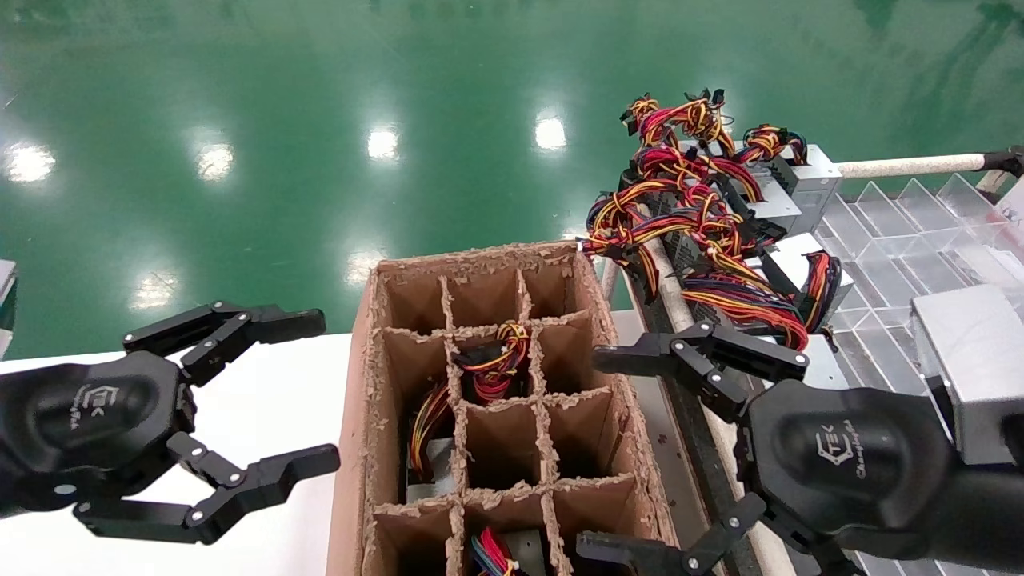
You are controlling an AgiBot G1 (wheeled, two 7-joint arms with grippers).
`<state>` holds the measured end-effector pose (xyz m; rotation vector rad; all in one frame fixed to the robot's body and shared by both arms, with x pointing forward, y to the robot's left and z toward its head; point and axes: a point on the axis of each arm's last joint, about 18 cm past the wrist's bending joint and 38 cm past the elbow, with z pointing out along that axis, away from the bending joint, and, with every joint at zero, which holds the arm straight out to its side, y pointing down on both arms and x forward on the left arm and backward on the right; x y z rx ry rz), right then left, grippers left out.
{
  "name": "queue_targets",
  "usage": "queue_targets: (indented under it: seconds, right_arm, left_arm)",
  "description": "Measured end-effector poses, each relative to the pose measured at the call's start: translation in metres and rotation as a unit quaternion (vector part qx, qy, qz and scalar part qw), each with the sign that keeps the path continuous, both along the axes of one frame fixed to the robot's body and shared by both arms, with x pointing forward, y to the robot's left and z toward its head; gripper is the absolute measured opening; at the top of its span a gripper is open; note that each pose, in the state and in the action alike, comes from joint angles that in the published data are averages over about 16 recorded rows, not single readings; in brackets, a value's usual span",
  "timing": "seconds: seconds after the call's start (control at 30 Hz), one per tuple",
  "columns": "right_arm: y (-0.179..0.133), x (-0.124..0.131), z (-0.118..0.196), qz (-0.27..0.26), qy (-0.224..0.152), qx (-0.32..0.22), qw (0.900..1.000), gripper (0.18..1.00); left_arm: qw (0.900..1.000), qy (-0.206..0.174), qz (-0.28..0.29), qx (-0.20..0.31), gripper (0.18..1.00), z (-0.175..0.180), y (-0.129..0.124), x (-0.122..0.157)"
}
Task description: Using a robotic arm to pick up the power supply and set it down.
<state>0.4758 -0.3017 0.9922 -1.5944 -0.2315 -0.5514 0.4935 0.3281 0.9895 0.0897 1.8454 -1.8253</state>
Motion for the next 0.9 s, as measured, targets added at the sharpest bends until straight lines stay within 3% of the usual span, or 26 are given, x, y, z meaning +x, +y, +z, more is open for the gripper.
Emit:
queue_targets:
  seconds: [0.53, 0.73, 0.9]
  right_arm:
    - [-0.001, 0.006, 0.000, -0.023, -0.004, -0.016, 1.000, 1.000]
    - [0.006, 0.029, 0.001, -0.075, -0.020, -0.069, 0.995, 1.000]
    - [0.022, 0.063, 0.004, -0.129, -0.047, -0.124, 0.983, 1.000]
  left_arm:
    - [1.0000, 0.000, 0.000, 0.000, 1.001, 0.000, 0.000, 0.000]
    - [1.0000, 0.000, 0.000, 0.000, 0.997, 0.000, 0.000, 0.000]
    - [1.0000, 0.000, 0.000, 0.000, 0.979, 0.000, 0.000, 0.000]
